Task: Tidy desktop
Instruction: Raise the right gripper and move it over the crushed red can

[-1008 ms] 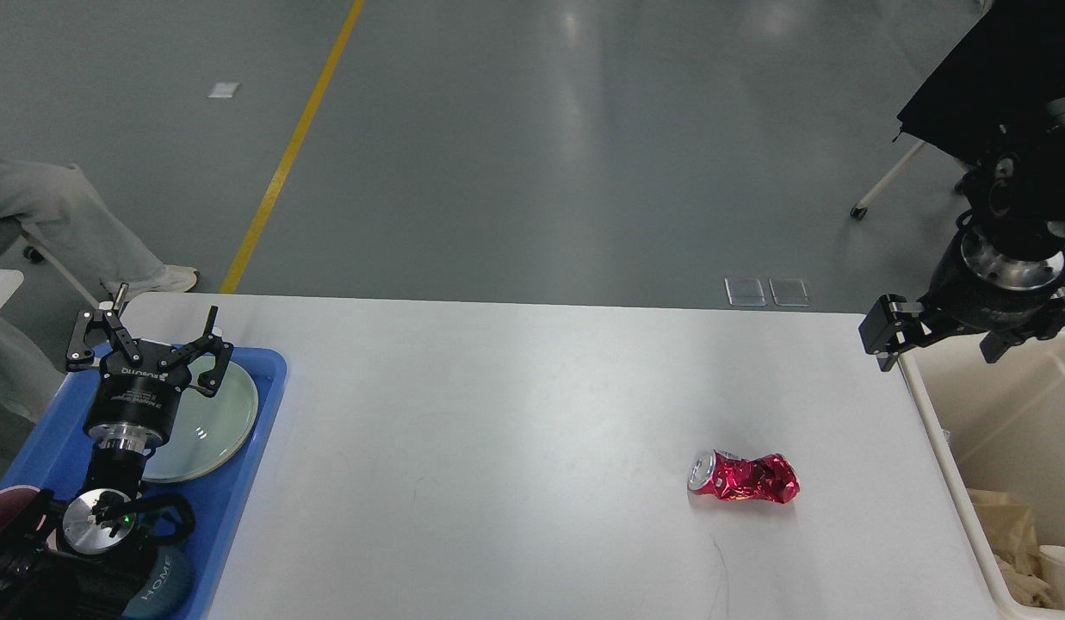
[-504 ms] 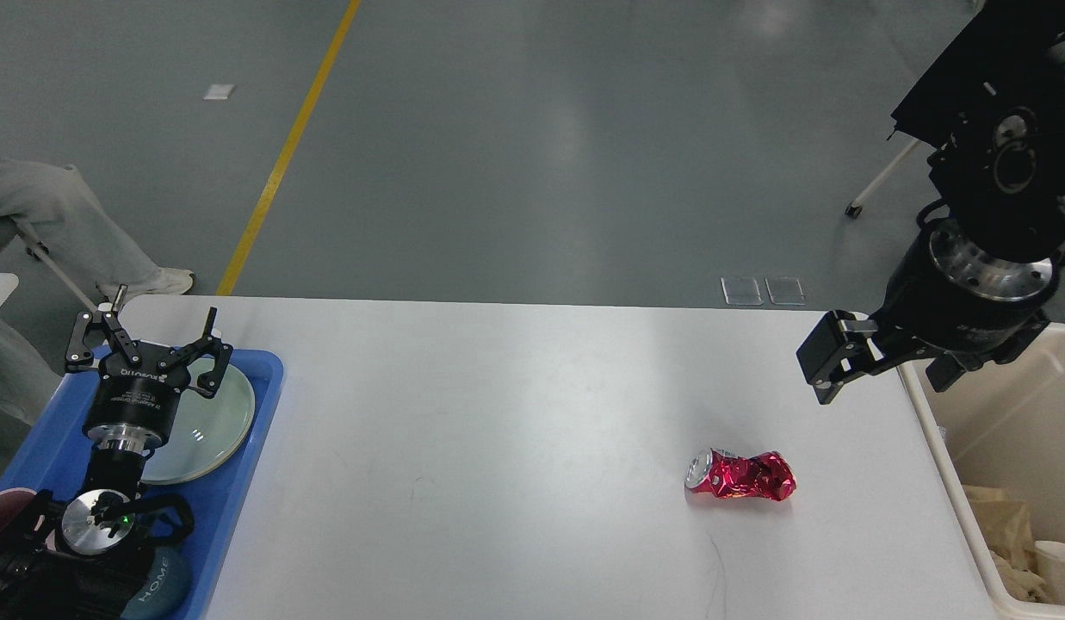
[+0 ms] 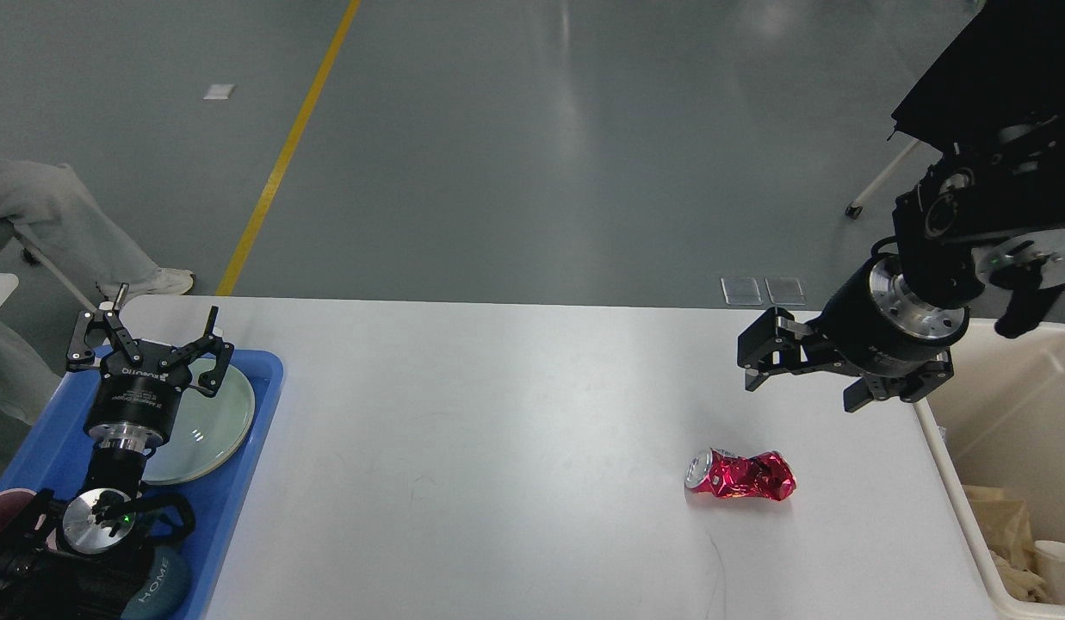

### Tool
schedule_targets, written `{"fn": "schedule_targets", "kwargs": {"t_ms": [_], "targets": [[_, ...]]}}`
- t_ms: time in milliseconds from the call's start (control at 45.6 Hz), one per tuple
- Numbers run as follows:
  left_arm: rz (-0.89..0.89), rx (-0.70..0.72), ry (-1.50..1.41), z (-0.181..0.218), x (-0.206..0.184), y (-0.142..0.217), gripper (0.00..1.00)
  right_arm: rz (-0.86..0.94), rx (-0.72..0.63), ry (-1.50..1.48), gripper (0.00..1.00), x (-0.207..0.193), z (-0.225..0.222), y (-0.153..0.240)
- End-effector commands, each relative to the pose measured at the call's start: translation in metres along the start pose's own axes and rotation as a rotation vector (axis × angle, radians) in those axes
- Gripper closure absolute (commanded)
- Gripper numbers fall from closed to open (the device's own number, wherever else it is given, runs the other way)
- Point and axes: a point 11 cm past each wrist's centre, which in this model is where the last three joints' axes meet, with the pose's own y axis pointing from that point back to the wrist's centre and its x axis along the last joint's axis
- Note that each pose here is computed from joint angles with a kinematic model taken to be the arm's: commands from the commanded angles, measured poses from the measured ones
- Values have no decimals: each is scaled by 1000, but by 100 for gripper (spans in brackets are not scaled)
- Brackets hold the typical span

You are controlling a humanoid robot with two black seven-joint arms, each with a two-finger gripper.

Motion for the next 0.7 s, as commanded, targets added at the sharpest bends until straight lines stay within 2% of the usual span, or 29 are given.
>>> {"fn": "schedule_targets", "kwargs": {"t_ms": [0,263,526,679], "targets": [[0,0,0,0,0,0,4,42,80,-300,1,3,3,-18],[0,0,0,0,0,0,4,143,133,-714,2,14,5,-72],[0,0,0,0,0,0,4,106,157,-932,6,17,24,-141],[0,0,0,0,0,0,4,106,130,-1031,19,15,42,-179]]}}
